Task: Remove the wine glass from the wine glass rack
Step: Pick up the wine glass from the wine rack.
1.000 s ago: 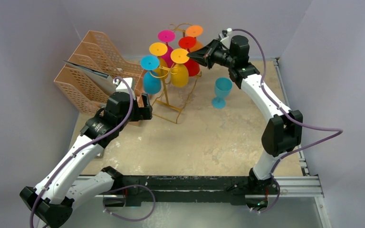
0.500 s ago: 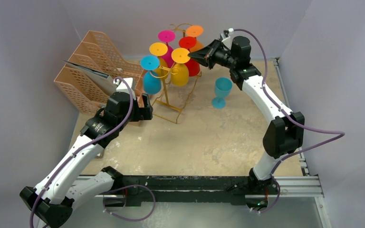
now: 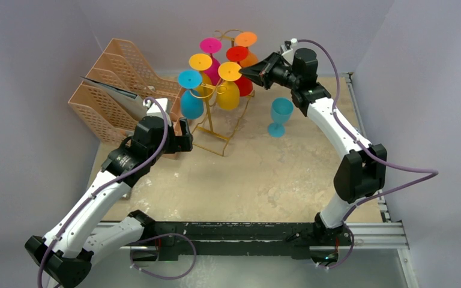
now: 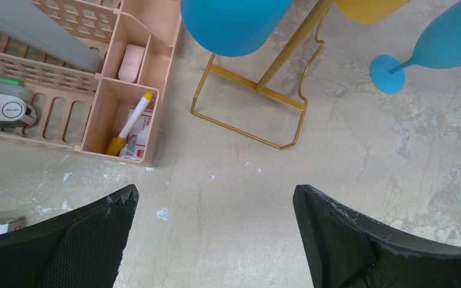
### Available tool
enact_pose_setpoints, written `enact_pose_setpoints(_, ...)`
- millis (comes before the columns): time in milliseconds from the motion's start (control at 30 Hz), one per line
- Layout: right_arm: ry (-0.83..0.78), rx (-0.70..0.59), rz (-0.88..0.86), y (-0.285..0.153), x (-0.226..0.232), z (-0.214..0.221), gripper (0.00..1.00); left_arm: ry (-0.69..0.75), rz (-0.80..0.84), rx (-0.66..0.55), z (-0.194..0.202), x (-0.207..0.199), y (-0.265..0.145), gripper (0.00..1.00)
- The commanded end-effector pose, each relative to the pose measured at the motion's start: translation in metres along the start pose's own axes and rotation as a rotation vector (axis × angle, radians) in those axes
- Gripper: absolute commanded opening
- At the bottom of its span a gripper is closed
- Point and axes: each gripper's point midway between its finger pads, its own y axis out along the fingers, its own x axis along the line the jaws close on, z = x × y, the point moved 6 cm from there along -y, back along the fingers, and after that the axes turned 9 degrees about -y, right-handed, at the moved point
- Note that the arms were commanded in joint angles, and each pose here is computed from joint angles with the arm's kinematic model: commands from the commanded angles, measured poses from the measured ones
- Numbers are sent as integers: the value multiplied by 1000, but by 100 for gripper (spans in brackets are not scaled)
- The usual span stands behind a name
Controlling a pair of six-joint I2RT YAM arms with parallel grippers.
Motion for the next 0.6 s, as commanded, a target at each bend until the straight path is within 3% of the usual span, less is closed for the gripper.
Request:
enact_pose_setpoints(0, -72, -60, -43, -16, 28, -2, 0, -25, 43, -61, -15, -6, -8, 100)
enact_pose_setpoints(567, -90, -125, 19, -30, 21, 3, 0, -65, 49, -33, -6, -1, -19, 100)
